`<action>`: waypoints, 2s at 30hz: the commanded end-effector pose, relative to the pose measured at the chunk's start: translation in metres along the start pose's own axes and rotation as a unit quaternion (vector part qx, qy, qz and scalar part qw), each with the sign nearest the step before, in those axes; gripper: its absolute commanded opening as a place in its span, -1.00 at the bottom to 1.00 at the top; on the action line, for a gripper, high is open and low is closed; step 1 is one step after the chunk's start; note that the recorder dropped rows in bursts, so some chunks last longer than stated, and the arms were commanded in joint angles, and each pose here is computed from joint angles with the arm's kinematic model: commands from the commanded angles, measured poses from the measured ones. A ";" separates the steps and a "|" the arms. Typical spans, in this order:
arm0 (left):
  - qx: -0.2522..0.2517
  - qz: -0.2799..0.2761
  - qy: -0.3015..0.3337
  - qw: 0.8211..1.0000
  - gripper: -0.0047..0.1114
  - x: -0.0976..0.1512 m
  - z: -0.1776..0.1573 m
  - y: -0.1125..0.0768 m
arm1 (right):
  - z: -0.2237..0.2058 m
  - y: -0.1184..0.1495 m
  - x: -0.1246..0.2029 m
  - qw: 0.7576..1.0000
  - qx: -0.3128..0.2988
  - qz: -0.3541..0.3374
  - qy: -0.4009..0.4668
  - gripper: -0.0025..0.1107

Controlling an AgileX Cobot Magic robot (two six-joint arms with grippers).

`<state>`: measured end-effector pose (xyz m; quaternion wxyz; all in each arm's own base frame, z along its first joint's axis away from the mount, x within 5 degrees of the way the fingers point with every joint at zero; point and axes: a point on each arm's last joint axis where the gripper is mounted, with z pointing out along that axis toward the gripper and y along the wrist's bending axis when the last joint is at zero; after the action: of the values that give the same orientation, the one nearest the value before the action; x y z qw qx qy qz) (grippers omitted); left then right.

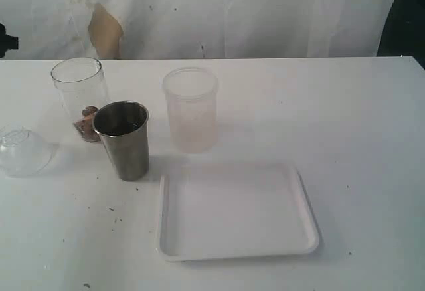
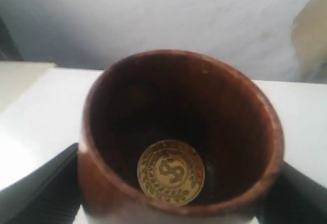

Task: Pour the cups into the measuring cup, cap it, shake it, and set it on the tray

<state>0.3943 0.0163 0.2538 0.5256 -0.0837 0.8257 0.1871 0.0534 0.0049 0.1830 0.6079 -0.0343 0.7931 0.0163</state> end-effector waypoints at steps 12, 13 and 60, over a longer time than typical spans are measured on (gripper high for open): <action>0.210 -0.252 0.025 0.944 -0.92 -0.001 -0.017 0.074 | 0.000 0.000 0.001 1.000 -0.002 -0.003 -0.001 -0.92; 0.217 -0.258 0.021 0.941 -0.92 -0.003 -0.019 0.077 | 0.000 0.000 0.001 1.000 -0.002 -0.003 -0.001 -0.92; 0.397 -0.078 -0.182 0.896 -0.92 0.141 -0.155 0.024 | 0.000 0.002 0.001 1.000 -0.019 -0.008 -0.001 -0.92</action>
<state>0.2044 0.0026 0.1930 0.6722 0.0259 0.7206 -0.1681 0.0534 0.0057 0.1830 0.6078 -0.0400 0.7928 0.0207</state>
